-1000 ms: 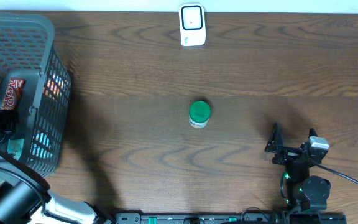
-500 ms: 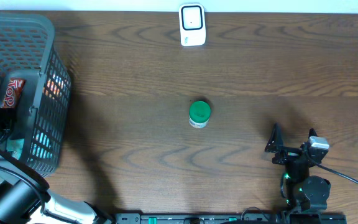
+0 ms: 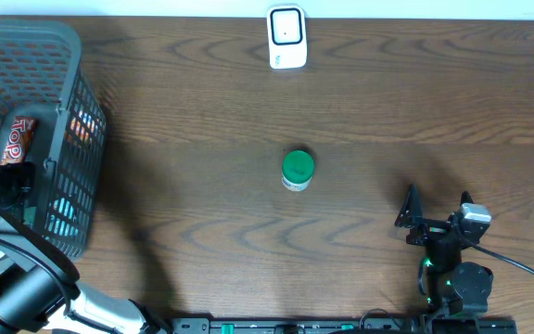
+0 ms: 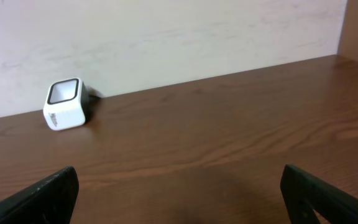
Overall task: Scan the item barcode
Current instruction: 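Return the left gripper into the basket and grasp the green pouch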
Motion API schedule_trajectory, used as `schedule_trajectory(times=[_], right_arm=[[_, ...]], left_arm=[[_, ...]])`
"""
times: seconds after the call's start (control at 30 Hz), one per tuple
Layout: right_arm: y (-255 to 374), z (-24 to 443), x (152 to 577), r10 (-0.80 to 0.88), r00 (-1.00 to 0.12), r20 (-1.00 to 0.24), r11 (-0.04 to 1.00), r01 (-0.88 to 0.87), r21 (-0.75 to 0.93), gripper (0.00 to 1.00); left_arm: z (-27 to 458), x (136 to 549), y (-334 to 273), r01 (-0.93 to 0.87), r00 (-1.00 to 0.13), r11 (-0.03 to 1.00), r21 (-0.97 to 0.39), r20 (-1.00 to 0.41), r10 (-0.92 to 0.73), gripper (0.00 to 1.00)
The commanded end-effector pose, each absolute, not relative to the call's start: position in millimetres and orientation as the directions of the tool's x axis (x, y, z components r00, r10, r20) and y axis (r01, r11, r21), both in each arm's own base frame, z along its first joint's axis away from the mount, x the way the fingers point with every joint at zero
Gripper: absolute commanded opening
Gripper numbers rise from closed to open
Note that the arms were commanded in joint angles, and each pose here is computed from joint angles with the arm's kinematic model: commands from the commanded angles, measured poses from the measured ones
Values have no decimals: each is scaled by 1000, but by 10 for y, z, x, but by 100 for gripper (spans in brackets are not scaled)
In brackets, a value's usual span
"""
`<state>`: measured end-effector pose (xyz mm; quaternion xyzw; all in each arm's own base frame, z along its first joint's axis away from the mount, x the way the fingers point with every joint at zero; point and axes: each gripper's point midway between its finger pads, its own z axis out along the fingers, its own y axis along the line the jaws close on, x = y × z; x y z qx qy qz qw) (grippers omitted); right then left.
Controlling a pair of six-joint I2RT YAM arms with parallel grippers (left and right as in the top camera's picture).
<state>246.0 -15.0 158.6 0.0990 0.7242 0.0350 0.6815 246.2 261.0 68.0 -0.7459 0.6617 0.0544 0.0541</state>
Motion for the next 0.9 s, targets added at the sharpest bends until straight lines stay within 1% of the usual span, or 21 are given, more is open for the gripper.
schedule_trajectory(times=[0.0,0.27,0.47,0.5,0.57,0.63,0.73,0.77,0.8,0.83,0.87], right_arm=[[-127,1581,2459,176,-55,-983,981,86,171,99],[-127,1581,2459,176,-55,-983,981,86,171,99],[-127,1581,2459,176,-55,-983,981,86,171,99],[-127,1581,2459,176,-55,-983,981,86,171,99],[-127,1581,2459,176,-55,-983,981,86,171,99],[-127,1581,2459,176,-55,-983,981,86,171,99],[-127,1581,2459,176,-55,-983,981,86,171,99],[-127,1581,2459,176,-55,-983,981,86,171,99],[-127,1581,2459,176,-55,-983,981,86,171,99],[-127,1581,2459,176,-55,-983,981,86,171,99],[-127,1581,2459,176,-55,-983,981,86,171,99]], left_arm=[[529,2386,2636,-977,202,-210,38,-158,-967,98],[215,2384,2627,-973,199,-211,94,-121,-973,98],[133,2350,2596,-970,196,-208,123,-103,-975,98],[139,2349,2588,-971,196,-208,122,-99,-975,88],[157,2342,2581,-970,198,-209,122,-95,-976,65],[193,2338,2582,-970,200,-210,121,-95,-975,50],[301,2354,2597,-971,200,-211,113,-100,-975,30],[367,2366,2608,-971,201,-212,108,-103,-974,22],[423,2376,2618,-972,201,-212,103,-106,-974,19],[486,2389,2630,-972,202,-213,98,-109,-973,11],[555,2406,2646,-973,203,-213,90,-114,-973,8]])
